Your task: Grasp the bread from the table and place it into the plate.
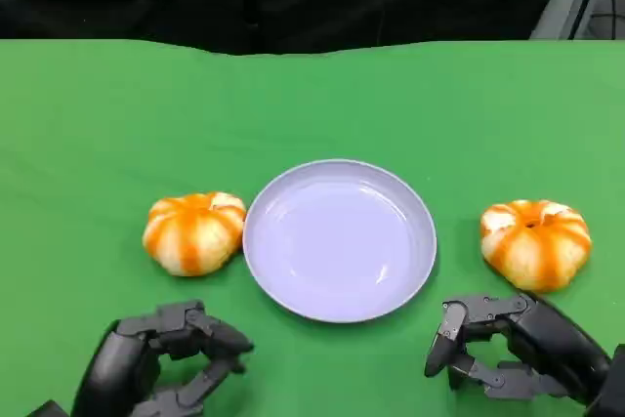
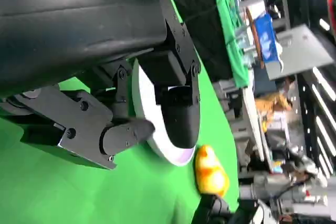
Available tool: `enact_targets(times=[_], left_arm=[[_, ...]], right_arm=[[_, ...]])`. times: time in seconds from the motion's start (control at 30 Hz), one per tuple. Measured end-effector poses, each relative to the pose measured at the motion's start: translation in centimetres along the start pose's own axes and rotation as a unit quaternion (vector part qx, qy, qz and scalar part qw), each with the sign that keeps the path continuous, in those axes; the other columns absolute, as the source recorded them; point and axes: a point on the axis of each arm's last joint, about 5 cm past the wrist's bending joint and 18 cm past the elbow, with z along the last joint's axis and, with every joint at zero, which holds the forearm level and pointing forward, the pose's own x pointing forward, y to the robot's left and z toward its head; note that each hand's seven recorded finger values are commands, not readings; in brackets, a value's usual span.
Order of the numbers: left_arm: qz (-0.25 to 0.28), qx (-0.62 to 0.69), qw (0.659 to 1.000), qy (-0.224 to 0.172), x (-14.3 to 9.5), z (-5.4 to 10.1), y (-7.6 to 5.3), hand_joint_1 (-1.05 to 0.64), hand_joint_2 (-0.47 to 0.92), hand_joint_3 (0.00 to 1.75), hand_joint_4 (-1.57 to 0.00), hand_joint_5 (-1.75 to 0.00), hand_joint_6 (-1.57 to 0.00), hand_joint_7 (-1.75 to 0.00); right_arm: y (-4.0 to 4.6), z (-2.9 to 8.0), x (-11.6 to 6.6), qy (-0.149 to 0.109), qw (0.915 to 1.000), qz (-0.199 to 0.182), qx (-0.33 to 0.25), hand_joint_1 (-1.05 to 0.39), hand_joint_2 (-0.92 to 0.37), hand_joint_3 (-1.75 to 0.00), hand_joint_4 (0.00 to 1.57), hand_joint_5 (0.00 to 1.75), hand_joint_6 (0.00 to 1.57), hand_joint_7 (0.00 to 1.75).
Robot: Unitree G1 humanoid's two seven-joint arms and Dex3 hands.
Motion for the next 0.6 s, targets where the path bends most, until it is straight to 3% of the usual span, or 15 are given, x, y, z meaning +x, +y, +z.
enact_targets(times=[0.27,0.3,0.4,0.6], left_arm=[[0.004,0.0,1.0,-0.001,0.04,0.05,0.01,-0.15,0.92,0.25,-0.92,-0.57,-1.14,-0.09],[0.004,0.0,1.0,-0.001,0.03,0.05,0.01,-0.22,0.92,0.16,-0.88,-0.36,-0.98,-0.04],[0.014,-0.003,1.0,-0.004,0.0,0.09,0.14,-0.32,0.92,0.09,-0.84,-0.15,-0.81,-0.01],[0.056,-0.006,0.998,-0.039,-0.07,0.44,0.84,-0.47,0.92,0.09,-0.82,-0.07,-0.67,0.0]], right_arm=[[0.0,0.0,0.0,0.0,1.0,0.0,0.0,-0.08,-0.92,-0.48,0.72,1.55,0.82,1.04],[0.0,0.0,0.0,0.0,1.0,0.0,0.0,-0.07,-0.92,-0.48,0.72,1.55,0.82,1.04],[0.0,0.0,0.0,0.0,1.0,0.0,0.0,-0.07,-0.92,-0.48,0.72,1.55,0.82,1.04],[-0.03,0.03,0.08,0.005,1.0,0.001,0.004,-0.07,-0.92,-0.48,0.72,1.56,0.82,1.04]])
